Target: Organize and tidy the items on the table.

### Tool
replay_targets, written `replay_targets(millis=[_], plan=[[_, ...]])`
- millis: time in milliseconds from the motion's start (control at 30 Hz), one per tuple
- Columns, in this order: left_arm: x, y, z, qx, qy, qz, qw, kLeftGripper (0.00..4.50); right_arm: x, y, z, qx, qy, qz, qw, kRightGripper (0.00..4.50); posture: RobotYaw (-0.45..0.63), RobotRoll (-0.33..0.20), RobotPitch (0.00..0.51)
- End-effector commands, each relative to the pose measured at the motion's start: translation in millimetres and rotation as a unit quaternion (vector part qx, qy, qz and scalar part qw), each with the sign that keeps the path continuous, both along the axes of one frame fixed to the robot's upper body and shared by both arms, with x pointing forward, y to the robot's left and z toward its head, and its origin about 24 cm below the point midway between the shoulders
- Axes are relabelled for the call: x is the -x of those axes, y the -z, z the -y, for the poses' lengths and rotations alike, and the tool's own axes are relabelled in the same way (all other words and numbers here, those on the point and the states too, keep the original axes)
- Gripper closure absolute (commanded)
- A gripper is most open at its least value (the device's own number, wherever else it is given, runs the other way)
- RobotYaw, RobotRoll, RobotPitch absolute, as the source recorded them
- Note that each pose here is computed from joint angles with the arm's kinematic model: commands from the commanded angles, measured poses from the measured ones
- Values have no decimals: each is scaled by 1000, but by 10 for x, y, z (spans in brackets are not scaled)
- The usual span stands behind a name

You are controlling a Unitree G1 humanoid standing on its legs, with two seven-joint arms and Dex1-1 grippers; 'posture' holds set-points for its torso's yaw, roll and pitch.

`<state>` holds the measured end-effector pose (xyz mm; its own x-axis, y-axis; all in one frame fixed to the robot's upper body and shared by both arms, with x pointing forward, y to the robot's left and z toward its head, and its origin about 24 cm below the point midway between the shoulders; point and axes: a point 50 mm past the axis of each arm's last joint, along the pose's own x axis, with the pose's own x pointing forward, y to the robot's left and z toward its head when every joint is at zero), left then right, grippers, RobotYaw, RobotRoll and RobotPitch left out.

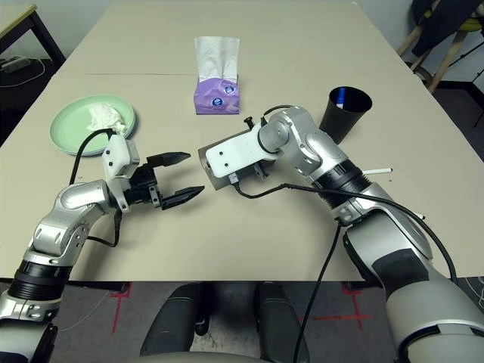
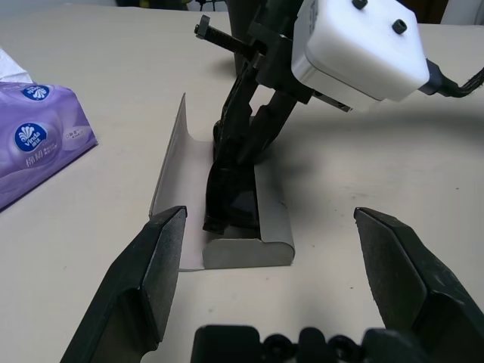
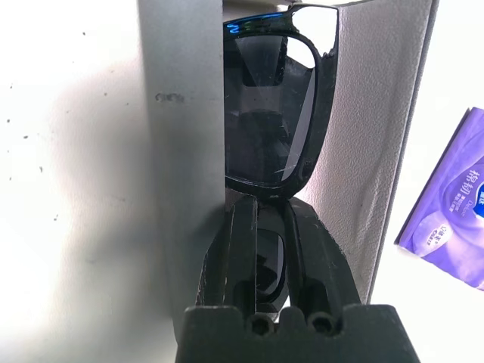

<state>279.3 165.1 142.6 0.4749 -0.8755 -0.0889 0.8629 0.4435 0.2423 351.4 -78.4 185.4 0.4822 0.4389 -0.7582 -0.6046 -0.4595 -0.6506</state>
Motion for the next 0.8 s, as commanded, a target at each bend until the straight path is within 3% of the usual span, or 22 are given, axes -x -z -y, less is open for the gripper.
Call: replay_targets(millis=[33,167,400,533,667,800], plan=[[24,34,25,-8,5,-3,1000,0,7,14,45,22,-11,0,1000,4116,130,0,146],[20,33,28,-8,6,-3,1000,0,23,31,53,29,-16,-1,999,4116,129,0,144],[17,36,25,-9,8,-5,1000,0,6,-12,23,12,-7,6,1000,1646,119,0,133],[9,36,19,-12,9,-6,1000,0,-54,-209,8,-35,13,26,999,176,110,0,124],[2,39,-13,-13,8,-7,1000,0,-24,-396,42,-80,18,20,996,45,100,0,118],[-34,53,-49,-7,-5,-12,1000,0,91,-551,213,-210,37,-46,976,45,85,0,113]])
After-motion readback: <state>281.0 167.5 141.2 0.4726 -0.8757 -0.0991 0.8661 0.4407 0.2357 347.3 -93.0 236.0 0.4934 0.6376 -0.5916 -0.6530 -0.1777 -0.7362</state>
